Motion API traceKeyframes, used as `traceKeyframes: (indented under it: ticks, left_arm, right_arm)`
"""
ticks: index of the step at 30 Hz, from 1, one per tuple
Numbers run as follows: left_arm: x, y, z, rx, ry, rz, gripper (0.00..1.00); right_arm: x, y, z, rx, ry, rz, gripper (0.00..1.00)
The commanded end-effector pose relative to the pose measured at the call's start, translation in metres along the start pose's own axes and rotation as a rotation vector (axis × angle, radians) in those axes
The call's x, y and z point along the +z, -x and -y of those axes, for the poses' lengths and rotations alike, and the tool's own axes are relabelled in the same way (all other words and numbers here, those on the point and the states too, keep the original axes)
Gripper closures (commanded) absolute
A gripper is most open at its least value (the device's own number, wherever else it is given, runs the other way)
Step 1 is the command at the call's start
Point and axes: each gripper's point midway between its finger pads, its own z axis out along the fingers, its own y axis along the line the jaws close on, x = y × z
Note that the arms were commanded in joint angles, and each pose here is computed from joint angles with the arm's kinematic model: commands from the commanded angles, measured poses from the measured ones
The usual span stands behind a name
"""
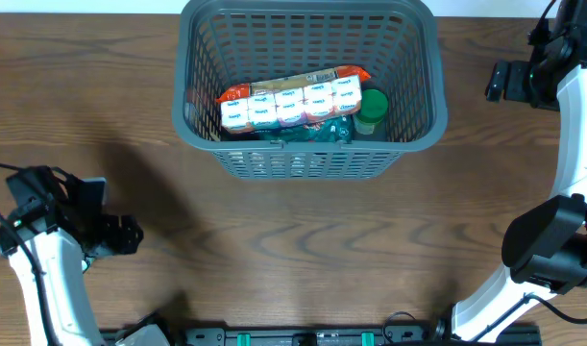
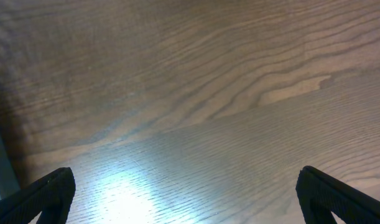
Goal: Pack container
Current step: 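Lower the left gripper to the mint-green tissue pack and grasp it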
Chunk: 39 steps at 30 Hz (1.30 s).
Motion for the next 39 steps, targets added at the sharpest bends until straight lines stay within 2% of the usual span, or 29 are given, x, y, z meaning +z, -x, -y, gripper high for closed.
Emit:
traceKeyframes:
  ticks: [1,8,21,34,36,39]
  left_arm:
    - [0.003,0.001,-0.007,0.084,0.019,-0.019,0.01]
    - [0.015,0.003,-0.021,0.143,0.067,-0.059,0.01]
    - [0.052,0.003,-0.053,0.073,0.071,-0.092,0.01]
    - [0.087,-0.008,-0.057,0.045,0.022,-0.165,0.00]
    - [0.088,-0.008,-0.057,0.045,0.020,-0.168,0.04]
    - [0.088,-0.005,-0.059,0.045,0.028,-0.157,0.19]
  right_arm:
    - [0.003,-0.001,-0.001,-0.018,-0.001,-0.006,0.01]
    - [0.003,-0.001,-0.001,-0.009,-0.001,-0.007,0.01]
    - [0.003,-0.002,-0.001,0.009,-0.001,-0.011,0.01]
    - [0.003,-0.009,-0.001,0.044,-0.001,-0.039,0.01]
    - [0.003,-0.010,-0.001,0.044,0.000,-0.043,0.01]
    - [0.003,-0.011,-0.001,0.050,-0.001,-0.049,0.01]
